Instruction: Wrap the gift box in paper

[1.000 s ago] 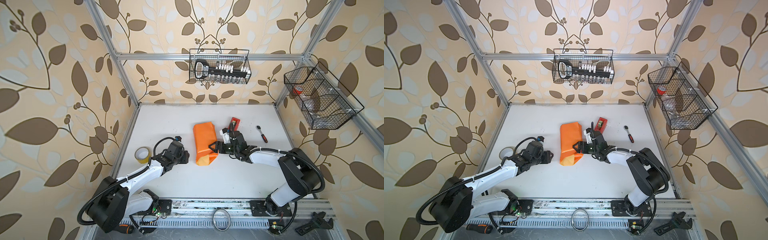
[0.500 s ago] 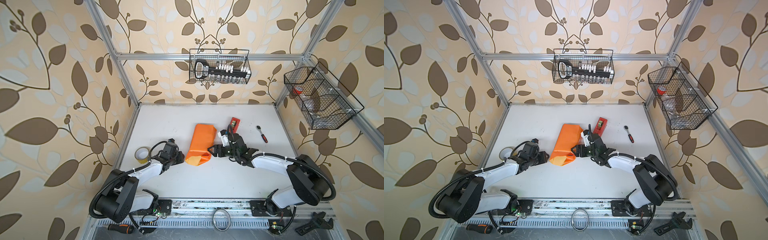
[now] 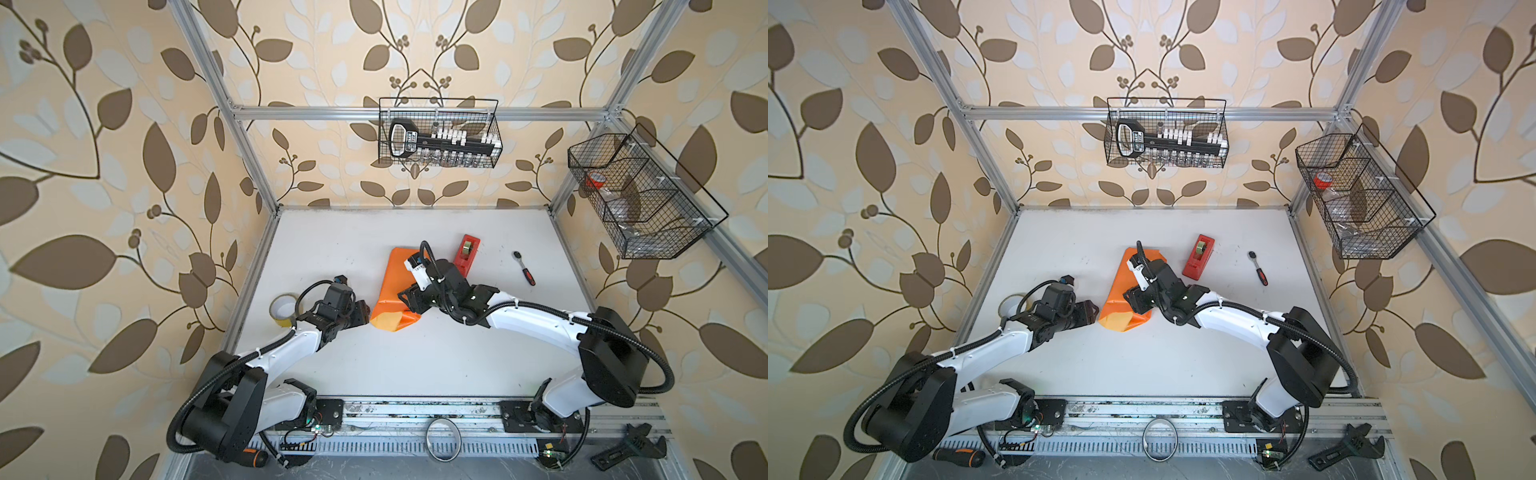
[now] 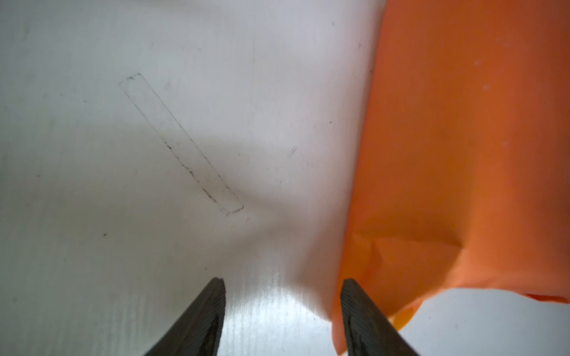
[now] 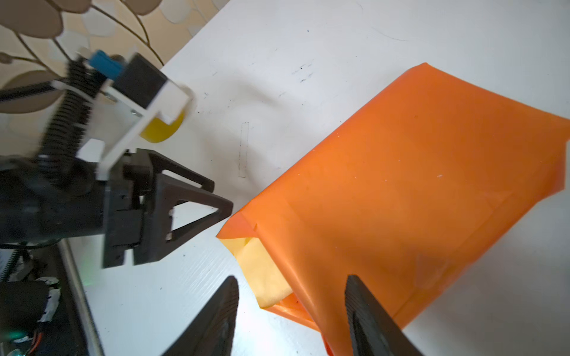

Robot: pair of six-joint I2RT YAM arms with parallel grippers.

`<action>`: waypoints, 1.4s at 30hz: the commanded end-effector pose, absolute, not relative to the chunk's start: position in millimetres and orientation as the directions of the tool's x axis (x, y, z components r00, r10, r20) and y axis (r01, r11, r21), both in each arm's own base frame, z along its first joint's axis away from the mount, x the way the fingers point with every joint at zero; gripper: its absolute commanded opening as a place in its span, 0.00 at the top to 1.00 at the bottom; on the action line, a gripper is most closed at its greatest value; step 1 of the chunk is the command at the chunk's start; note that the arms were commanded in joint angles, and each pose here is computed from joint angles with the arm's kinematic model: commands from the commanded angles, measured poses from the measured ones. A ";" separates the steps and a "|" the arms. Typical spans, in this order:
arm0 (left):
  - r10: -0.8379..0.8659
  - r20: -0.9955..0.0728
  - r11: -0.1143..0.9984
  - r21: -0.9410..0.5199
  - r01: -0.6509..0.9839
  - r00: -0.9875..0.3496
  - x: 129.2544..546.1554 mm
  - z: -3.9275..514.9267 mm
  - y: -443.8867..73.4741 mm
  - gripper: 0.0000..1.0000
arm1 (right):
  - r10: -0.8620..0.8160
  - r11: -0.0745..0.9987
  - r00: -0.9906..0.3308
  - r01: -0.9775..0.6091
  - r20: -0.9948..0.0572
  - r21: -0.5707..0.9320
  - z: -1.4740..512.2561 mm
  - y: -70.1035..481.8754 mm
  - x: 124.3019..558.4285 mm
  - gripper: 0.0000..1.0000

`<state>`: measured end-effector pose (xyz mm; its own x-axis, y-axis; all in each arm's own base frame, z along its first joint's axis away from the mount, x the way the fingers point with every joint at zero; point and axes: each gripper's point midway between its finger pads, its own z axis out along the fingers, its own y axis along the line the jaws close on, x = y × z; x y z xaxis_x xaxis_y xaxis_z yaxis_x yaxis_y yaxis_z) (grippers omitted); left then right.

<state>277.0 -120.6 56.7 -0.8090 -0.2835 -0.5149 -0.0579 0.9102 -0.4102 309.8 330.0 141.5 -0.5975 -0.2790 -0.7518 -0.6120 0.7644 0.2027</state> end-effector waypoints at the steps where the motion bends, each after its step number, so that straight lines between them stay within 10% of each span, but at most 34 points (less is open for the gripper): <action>1: -0.271 -0.539 0.920 -0.388 -0.050 -0.798 271.0 64.2 -112.0 0.36 | -0.371 0.758 -0.590 -0.638 -0.717 0.133 124.6 330.3 314.1 0.46; 9: -0.146 -0.600 0.851 -0.482 0.209 -0.787 268.7 91.0 -150.8 0.32 | -0.365 0.768 -0.636 -0.618 -0.680 0.167 103.9 329.1 324.3 0.51; 25: -0.128 -0.540 0.826 -0.523 0.212 -0.832 285.0 71.2 -176.3 0.69 | -0.344 0.773 -0.659 -0.603 -0.669 0.197 95.7 325.2 323.0 0.55; 42: -0.086 -0.569 0.856 -0.462 0.232 -0.818 283.1 70.0 -199.7 0.66 | -0.338 0.771 -0.668 -0.601 -0.663 0.213 90.3 326.7 321.2 0.57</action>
